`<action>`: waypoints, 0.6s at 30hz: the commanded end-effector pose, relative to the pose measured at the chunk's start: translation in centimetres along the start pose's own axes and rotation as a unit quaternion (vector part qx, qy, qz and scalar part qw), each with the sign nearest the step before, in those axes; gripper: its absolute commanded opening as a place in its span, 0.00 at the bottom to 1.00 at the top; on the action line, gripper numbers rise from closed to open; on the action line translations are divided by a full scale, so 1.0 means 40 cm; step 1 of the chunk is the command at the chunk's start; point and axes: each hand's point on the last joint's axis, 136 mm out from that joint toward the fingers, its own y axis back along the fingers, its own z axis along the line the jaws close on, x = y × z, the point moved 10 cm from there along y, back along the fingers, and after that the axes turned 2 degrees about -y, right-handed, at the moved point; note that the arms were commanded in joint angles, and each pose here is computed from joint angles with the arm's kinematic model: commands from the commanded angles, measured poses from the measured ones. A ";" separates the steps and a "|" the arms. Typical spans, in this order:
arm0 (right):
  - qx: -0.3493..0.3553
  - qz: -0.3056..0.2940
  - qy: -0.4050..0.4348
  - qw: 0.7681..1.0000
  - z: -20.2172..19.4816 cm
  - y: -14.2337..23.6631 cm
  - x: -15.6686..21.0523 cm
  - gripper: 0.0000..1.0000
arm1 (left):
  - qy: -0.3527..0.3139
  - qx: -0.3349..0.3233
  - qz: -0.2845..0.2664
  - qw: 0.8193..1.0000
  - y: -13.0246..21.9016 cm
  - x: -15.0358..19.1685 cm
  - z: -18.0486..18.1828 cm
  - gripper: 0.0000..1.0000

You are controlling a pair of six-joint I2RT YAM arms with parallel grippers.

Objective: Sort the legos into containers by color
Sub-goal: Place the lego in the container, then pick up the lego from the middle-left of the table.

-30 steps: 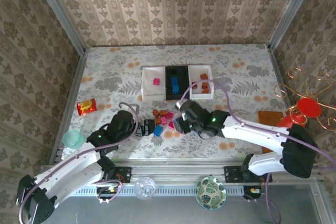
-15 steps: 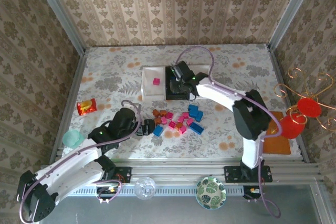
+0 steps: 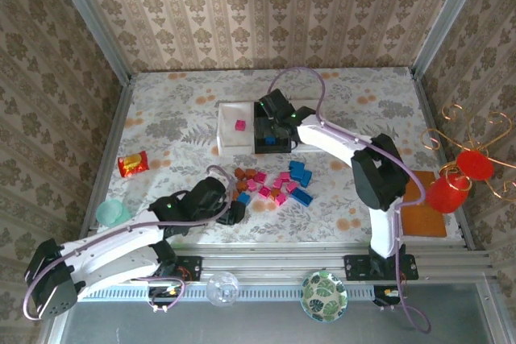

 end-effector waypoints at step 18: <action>-0.047 -0.085 -0.047 0.994 -0.079 0.241 0.082 0.77 | -0.081 -0.077 0.065 0.992 -0.169 -0.063 -0.061 0.64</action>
